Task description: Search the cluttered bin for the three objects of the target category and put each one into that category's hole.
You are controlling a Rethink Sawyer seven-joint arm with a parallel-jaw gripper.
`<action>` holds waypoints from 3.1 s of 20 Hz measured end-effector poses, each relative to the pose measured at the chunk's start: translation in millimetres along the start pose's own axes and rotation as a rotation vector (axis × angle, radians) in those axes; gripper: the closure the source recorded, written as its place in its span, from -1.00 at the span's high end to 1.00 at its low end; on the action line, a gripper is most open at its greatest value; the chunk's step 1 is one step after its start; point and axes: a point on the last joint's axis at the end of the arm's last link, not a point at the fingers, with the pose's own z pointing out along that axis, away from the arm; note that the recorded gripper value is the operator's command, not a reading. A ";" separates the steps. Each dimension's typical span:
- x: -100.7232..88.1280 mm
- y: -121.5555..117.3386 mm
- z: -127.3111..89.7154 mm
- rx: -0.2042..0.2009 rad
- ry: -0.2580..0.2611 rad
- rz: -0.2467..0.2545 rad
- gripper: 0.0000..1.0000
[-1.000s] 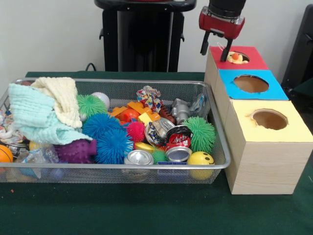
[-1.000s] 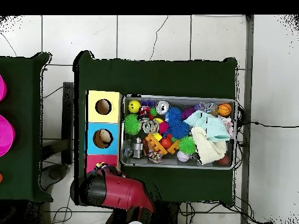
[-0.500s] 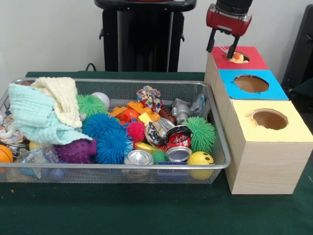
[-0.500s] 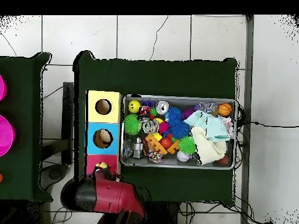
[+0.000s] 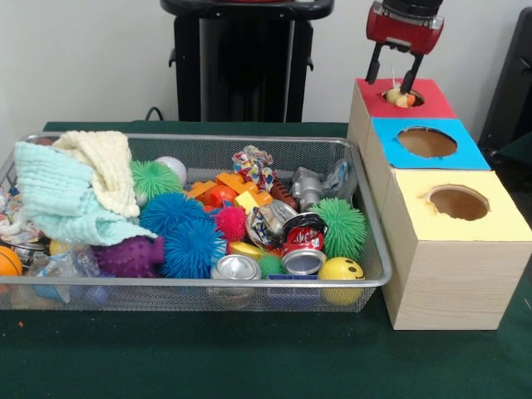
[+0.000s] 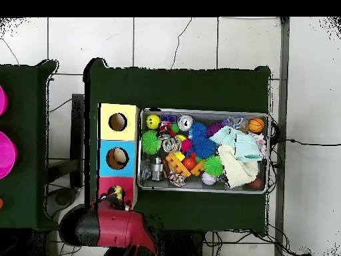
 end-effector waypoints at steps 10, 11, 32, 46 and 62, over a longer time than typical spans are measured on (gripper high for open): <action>-12.8 -16.0 20.5 0.009 0.011 0.041 1.00; -14.3 -17.8 23.0 0.010 0.011 0.046 1.00; 1.7 -16.2 -36.4 0.000 0.135 0.046 1.00; -85.0 -130.0 7.4 -0.020 0.176 0.257 1.00; -81.1 -191.7 68.2 0.005 0.137 0.090 1.00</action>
